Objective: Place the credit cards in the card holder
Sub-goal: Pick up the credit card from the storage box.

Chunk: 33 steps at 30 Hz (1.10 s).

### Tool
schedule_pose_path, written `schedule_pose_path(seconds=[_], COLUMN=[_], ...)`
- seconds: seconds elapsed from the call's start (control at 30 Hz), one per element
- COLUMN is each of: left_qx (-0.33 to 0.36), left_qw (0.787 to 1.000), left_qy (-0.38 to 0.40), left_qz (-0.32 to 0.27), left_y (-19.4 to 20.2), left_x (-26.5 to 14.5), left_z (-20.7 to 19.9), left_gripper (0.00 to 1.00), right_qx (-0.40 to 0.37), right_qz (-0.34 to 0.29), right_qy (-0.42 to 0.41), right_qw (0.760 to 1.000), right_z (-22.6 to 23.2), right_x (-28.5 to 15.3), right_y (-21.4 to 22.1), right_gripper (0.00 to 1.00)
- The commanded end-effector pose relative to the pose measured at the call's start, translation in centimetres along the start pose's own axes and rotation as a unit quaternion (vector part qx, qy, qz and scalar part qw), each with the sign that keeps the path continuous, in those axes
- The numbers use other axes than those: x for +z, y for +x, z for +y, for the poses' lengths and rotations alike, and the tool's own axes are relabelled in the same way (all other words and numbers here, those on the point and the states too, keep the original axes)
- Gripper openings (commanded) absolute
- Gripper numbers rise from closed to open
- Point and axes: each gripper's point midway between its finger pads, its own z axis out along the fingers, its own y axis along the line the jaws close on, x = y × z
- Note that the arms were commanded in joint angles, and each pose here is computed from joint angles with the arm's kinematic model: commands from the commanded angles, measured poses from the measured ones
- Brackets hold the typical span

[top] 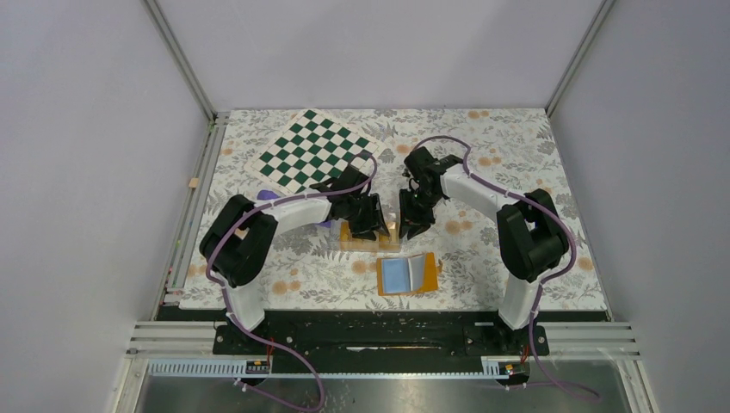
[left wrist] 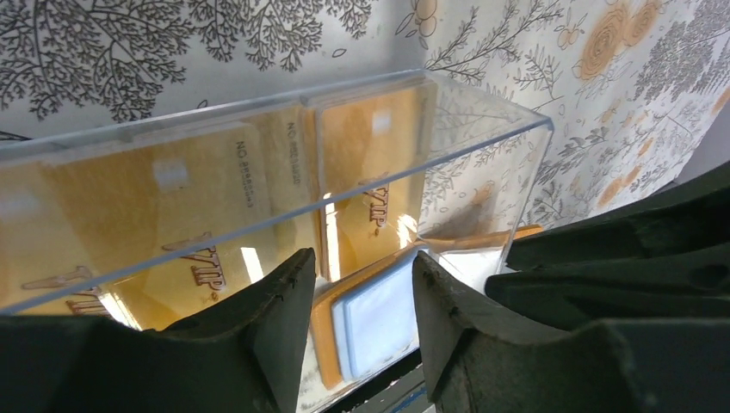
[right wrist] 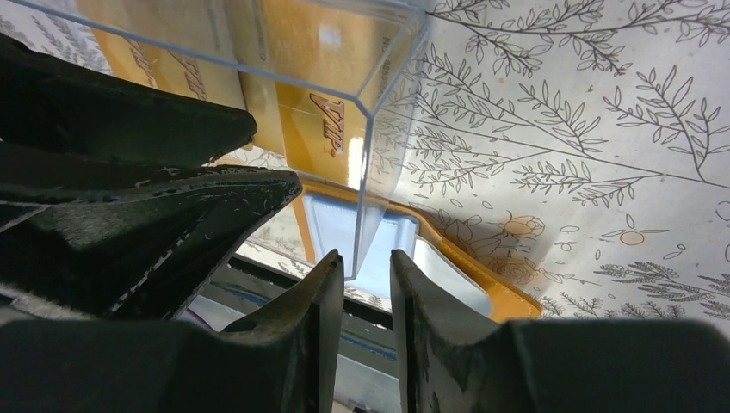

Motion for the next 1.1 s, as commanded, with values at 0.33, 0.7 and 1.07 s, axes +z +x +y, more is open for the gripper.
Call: schedule_pose_path(seconds=[0.33, 0.7, 1.07], left_qx=[0.0, 0.018, 0.049], left_qw=[1.0, 1.0, 0.998], left_qy=[-0.007, -0.014, 0.006], left_qz=[-0.012, -0.012, -0.04], left_y=[-0.3, -0.2, -1.4], left_x=[1.7, 1.7, -0.1], left_z=[0.0, -0.7, -3.4], left_gripper=[0.37, 0.11, 0.03], right_qx=[0.001, 0.002, -0.001], right_qz=[0.018, 0.021, 0.018], right_qy=[-0.009, -0.015, -0.021], right_qw=[1.0, 1.0, 1.0], right_z=[0.1, 0.4, 0.6], right_x=[0.5, 0.4, 0.1], right_y=[0.4, 0.6, 0.6], right_gripper=[0.22, 0.17, 0.15])
